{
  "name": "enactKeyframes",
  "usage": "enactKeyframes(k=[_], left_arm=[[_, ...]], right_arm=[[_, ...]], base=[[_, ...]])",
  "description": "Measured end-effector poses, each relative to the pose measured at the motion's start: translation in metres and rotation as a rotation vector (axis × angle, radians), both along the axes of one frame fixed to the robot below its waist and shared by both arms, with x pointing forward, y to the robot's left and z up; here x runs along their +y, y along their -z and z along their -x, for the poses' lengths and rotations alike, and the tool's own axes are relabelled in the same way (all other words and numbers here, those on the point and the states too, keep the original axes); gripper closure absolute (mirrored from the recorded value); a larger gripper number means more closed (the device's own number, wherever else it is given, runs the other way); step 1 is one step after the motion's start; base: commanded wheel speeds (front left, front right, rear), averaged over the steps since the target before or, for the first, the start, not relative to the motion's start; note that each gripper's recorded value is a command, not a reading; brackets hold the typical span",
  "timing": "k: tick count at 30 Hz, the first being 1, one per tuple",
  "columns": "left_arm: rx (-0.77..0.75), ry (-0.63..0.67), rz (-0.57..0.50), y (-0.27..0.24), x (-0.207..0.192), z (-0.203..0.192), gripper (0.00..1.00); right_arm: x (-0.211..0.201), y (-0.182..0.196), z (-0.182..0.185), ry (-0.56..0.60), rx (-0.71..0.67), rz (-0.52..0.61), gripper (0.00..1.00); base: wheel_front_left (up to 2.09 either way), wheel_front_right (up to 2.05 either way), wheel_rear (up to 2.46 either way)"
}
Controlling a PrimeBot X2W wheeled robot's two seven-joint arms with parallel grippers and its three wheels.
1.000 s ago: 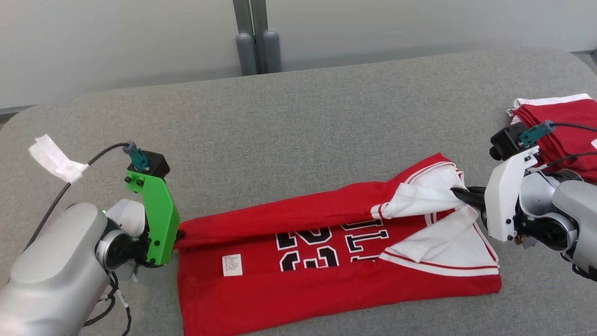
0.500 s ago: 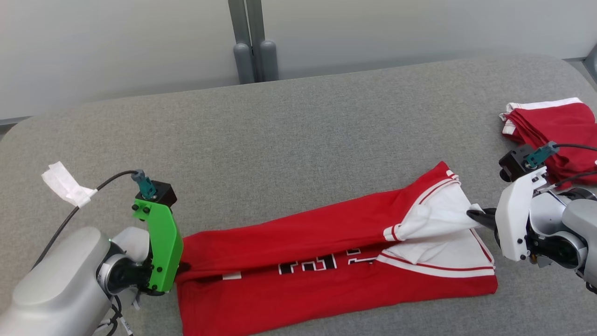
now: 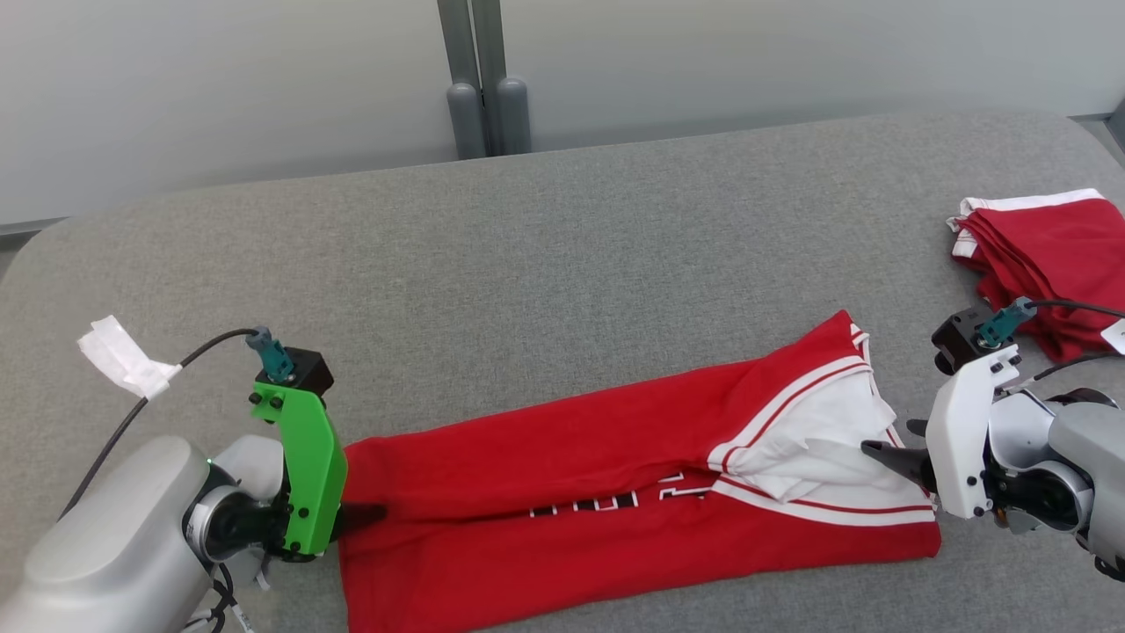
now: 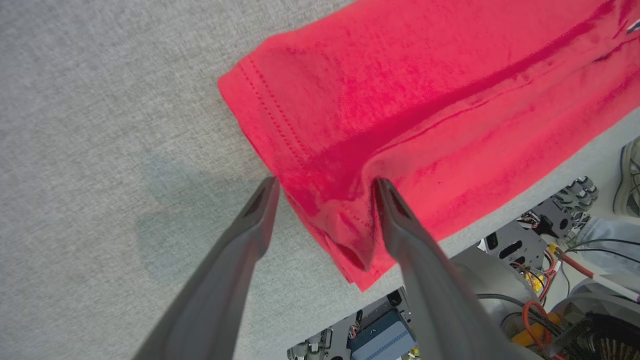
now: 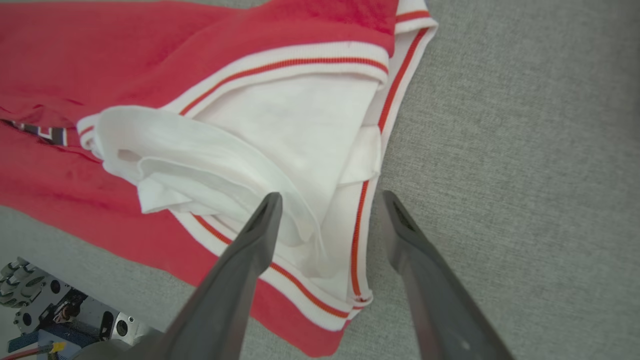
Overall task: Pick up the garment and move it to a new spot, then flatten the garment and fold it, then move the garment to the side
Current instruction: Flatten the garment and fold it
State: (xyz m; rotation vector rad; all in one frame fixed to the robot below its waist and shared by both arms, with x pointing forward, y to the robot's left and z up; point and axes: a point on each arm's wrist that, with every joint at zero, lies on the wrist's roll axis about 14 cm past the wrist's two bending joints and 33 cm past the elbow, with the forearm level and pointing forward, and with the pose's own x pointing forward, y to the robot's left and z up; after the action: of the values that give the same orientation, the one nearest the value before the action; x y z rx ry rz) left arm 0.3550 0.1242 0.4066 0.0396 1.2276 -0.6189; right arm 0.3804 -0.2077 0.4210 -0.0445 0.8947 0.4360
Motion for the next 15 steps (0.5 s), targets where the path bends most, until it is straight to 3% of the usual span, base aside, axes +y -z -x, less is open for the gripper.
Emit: enactKeyframes(k=[5,15], left_arm=[[-0.089,-0.027,0.041,-0.017,-0.001,-0.012,0.00],[-0.584,-0.143,0.184,-0.094,0.002,-0.059,0.00]], right_arm=[[-0.001,-0.017,-0.010,0.022,-0.094,-0.034,0.00],[-0.008,-0.112,-0.059,0.181,-0.648,-0.272,0.00]], base=[[0.00,0.00,0.00],[0.00,0.00,0.00]])
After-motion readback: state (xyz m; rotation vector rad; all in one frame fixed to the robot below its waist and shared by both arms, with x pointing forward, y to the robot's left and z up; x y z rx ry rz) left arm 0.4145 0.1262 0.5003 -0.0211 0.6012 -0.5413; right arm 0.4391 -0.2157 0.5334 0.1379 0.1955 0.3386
